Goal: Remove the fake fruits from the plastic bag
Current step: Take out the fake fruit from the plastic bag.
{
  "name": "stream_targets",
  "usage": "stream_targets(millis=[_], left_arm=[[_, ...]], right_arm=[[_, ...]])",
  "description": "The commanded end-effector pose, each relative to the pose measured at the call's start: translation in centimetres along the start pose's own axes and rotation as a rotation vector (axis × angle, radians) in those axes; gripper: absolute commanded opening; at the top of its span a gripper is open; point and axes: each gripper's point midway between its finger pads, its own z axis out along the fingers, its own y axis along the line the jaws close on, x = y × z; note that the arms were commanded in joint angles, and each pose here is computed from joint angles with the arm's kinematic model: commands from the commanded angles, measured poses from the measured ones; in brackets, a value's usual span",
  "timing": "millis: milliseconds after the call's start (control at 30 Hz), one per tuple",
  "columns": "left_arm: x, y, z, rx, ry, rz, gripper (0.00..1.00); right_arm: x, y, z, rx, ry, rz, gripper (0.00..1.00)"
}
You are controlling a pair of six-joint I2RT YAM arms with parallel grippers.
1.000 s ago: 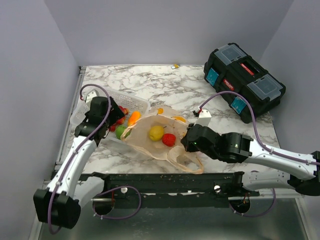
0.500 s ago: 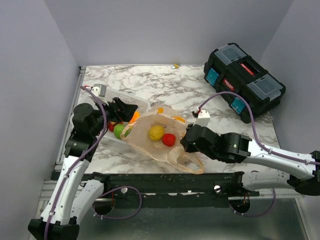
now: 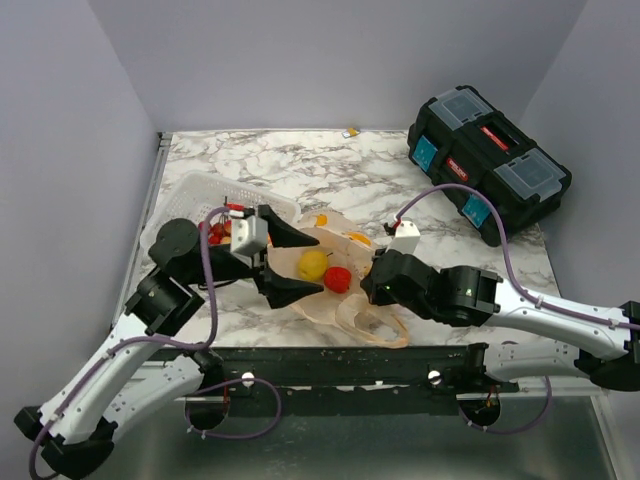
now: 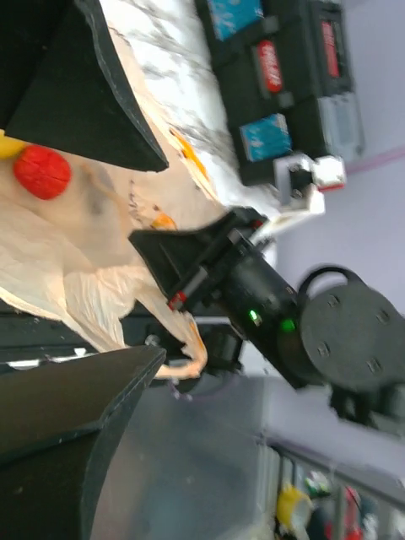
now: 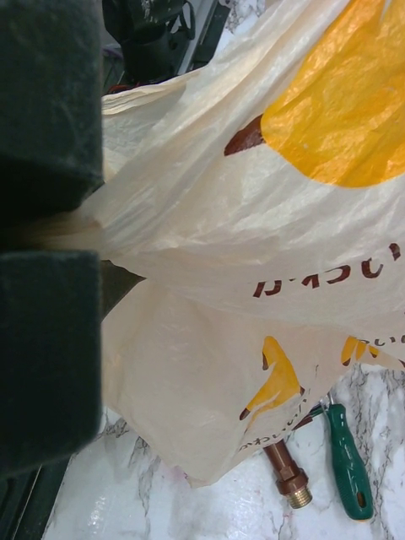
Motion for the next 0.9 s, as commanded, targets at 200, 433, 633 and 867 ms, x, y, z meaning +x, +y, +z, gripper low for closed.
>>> stream_targets(millis=[200,433,633,867], left_arm=[[12.4,9.7,-0.7,-0.645,0.280,-0.220,0.61],[18.2,10.1,1.2,-0.746,0.302,-0.358,0.60],[21.4,10.2,2.1,-0.744,0.274,-0.441,0.60],[23.5,10.1,2.5,-0.723,0.314,-0.448,0.60]], right_arm=[[0.2,0.3,0.6,0.001,0.005,-0.015,0.01],[0.5,0.0,0.3,0.006,0.024,-0.009,0.01],[4.6,-3.4,0.8,0.099,0.131,-0.018,0.01],[10.6,-4.4,1.8,0.072,0.320,-0.014,0.01]])
